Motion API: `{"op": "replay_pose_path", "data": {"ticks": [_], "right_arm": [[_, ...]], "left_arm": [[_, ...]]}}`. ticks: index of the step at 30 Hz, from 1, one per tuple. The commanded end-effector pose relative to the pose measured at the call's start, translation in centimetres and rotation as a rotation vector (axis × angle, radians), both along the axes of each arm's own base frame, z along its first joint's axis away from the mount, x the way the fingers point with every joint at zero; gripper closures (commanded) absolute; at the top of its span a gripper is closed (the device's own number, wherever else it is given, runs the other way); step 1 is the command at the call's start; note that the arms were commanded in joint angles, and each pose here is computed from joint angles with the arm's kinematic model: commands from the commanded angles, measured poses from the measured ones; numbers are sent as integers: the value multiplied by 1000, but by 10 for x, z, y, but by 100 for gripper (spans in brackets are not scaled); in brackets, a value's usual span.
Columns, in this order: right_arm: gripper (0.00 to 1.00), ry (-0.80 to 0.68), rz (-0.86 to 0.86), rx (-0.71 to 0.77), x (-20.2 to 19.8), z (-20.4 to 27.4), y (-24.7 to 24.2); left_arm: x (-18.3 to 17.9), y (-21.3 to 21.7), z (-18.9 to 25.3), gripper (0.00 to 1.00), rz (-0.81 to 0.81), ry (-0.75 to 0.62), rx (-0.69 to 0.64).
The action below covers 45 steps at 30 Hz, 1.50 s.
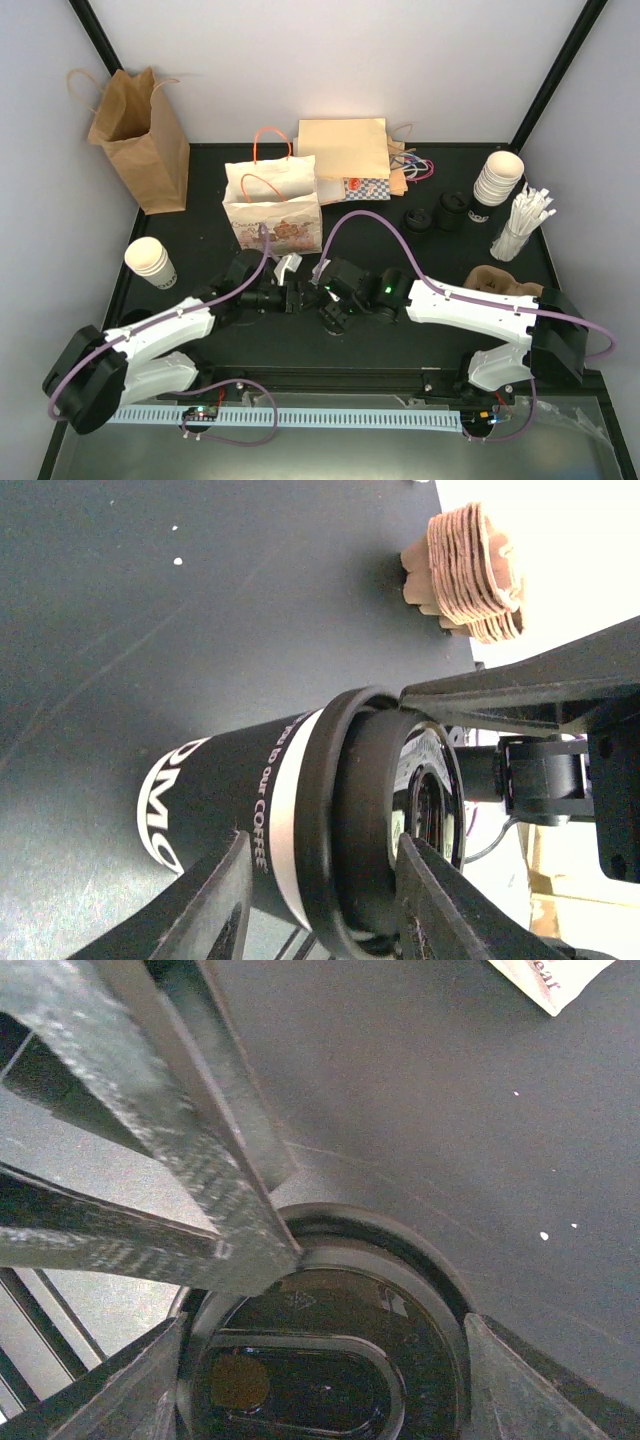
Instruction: Pack the takeout coffee
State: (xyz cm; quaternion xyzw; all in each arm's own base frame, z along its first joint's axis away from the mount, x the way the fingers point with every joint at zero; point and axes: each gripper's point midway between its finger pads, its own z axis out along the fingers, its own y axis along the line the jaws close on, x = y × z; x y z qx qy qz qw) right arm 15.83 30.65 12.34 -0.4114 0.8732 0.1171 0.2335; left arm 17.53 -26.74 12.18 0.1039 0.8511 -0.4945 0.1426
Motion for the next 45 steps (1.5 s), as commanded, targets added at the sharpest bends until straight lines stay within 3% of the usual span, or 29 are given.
{"op": "replay_pose_path", "data": {"ticks": [1, 7, 20, 26, 37, 45], "right_arm": [[36, 173, 18, -179, -34, -55, -30], [36, 175, 18, -174, -34, -55, -29], [36, 191, 33, -178, -37, -57, -28], [36, 204, 39, -188, -39, -61, -28], [36, 229, 38, -208, -42, -65, -31], [36, 233, 67, -184, -45, -61, -24]], "left_arm": [[-2, 11, 0, 58, 72, 8, -34], [-2, 13, 5, 59, 82, 27, -109], [-2, 6, -10, 63, 36, 86, -84], [2, 12, -29, 66, 69, 137, 28], [-26, 33, -84, 73, 111, 315, 118], [-6, 20, -43, 65, 100, 215, 62]]}}
